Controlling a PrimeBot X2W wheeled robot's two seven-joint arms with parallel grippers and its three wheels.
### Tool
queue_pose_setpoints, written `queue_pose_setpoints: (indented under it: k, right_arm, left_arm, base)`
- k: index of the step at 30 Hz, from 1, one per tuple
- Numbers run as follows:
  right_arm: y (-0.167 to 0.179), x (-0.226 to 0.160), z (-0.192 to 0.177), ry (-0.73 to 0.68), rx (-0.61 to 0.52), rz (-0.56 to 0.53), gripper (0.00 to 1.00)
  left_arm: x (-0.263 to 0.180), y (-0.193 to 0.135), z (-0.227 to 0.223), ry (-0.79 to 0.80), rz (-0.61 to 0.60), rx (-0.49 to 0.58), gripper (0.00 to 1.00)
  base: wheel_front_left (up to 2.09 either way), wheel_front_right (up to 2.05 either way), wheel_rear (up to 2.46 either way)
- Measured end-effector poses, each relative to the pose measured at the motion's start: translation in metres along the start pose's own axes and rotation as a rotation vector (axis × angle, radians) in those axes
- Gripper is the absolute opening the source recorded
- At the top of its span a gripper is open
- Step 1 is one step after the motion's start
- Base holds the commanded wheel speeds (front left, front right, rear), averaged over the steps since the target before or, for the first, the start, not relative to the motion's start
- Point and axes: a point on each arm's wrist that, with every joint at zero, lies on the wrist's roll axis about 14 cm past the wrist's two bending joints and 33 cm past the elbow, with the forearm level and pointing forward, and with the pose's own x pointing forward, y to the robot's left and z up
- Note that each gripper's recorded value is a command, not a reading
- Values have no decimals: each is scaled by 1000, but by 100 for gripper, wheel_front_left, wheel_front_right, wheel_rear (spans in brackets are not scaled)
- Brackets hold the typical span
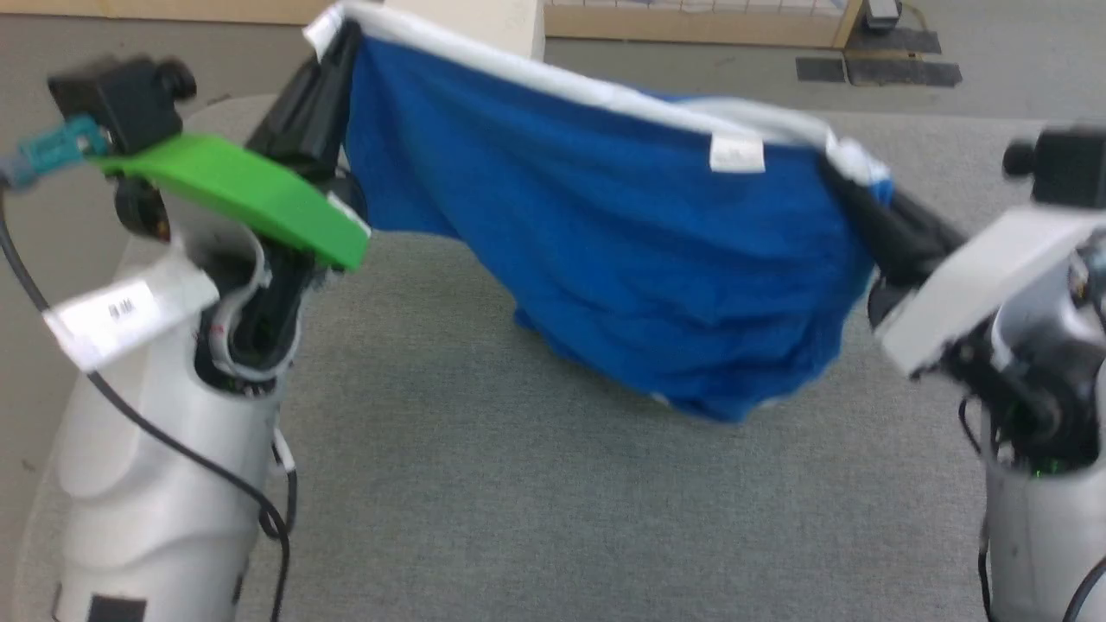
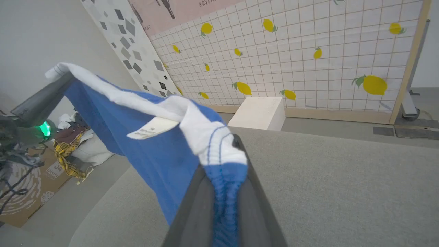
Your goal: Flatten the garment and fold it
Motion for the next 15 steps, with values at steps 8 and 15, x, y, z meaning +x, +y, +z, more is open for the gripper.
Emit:
queue_pose_setpoints:
  k: [8,15]
  right_arm:
    - [18,36,93,-56,13,92,0]
    - [8,79,168,-194,-38,27,0]
  left_arm:
    - [41,0,48,22,6,94,0]
    - [93,20,76,-33,78,134,0]
  base:
    - [0,0,0]
    - [0,0,0]
